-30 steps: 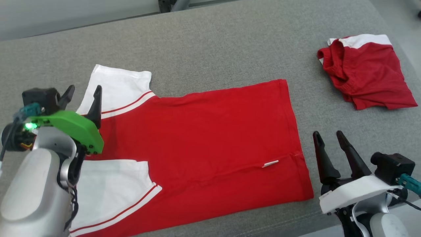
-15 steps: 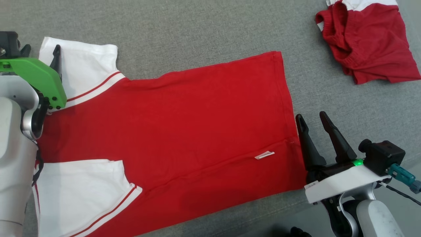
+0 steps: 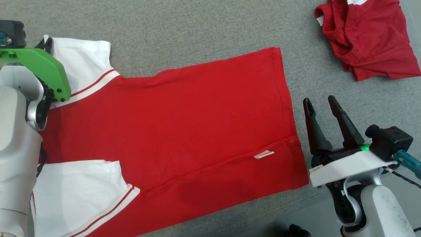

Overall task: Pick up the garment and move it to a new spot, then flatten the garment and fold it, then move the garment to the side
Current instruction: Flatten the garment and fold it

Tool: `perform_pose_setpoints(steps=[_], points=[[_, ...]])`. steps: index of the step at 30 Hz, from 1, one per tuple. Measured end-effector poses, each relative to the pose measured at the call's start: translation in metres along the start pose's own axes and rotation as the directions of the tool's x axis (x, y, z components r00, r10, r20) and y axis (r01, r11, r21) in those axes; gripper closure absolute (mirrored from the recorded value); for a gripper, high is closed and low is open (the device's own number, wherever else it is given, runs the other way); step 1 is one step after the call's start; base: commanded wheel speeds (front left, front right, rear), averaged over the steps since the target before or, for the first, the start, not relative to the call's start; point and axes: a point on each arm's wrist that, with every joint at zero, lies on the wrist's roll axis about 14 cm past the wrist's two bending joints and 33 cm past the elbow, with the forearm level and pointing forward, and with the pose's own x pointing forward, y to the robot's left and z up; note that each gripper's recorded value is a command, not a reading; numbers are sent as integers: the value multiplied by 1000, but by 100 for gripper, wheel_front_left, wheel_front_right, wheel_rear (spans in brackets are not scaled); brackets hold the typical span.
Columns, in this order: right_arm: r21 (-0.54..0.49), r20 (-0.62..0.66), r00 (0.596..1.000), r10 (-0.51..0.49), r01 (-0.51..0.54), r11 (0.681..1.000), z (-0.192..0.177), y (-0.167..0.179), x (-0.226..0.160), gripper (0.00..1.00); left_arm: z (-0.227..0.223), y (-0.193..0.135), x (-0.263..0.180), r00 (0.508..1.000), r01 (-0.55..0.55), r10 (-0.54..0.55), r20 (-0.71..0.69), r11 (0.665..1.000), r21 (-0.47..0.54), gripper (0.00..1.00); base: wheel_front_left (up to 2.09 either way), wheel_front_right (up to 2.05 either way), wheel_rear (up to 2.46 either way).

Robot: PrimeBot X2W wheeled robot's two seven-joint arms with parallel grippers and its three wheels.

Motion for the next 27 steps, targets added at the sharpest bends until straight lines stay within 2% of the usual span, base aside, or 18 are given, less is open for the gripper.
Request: perform_pose_setpoints(steps=[4,13,20,27], points=[[-56,-18,1000,16,-17,998,8,3,13,0,5,0,-11,1000,8,-8,28,1000,12,100,0,0,0],[-190,-185,981,54,-89,978,6,0,50,0,36,-18,-45,979,57,-55,198,998,-8,100,0,0,0],[-224,-291,955,58,-127,966,-1,-2,78,0,55,-20,-80,944,76,-60,325,996,-36,100,0,0,0],[-230,-395,917,64,-165,959,-17,6,101,0,51,-20,-110,933,77,-55,355,996,-47,100,0,0,0]])
